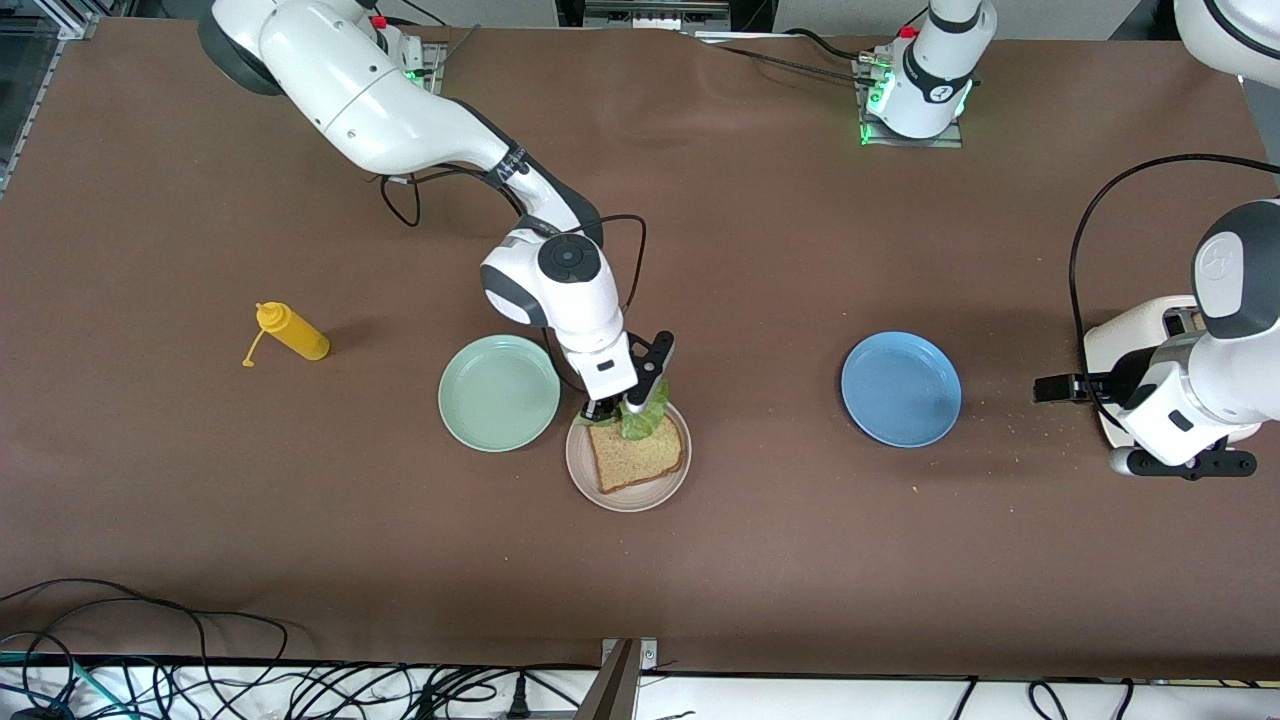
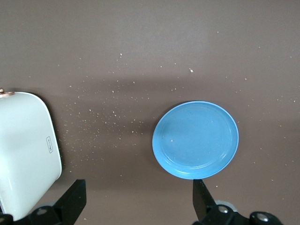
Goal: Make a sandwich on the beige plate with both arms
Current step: 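Carry the lettuce over the bread on the beige plate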
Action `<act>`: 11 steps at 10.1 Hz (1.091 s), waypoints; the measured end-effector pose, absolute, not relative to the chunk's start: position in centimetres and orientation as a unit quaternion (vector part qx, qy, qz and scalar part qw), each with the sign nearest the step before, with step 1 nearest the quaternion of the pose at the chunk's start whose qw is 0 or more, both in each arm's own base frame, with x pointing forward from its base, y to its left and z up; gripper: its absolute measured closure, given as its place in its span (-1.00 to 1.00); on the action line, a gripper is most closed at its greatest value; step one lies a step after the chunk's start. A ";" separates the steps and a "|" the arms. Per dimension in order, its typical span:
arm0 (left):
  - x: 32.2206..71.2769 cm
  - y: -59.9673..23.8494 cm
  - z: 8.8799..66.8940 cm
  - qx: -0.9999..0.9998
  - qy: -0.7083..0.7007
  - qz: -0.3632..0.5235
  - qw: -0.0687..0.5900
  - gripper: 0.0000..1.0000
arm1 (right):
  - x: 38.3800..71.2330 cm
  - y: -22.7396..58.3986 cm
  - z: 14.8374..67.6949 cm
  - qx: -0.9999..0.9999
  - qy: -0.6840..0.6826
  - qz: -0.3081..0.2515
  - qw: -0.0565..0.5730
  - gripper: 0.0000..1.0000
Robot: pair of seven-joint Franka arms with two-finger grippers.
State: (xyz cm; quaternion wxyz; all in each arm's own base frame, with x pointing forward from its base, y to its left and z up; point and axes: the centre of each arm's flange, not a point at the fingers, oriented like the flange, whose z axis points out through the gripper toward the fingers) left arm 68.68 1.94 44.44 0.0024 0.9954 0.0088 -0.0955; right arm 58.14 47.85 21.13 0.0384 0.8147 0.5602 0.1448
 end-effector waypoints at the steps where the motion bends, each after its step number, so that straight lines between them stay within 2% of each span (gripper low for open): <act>1: 68.7 2.0 44.4 0.995 0.009 -0.096 0.002 -1.00 | 58.0 48.2 21.2 0.812 0.564 0.146 0.040 0.81; 11: 68.6 2.5 44.2 0.995 0.022 -0.098 0.001 -1.00 | 60.5 47.7 24.1 0.813 0.553 0.175 0.047 0.81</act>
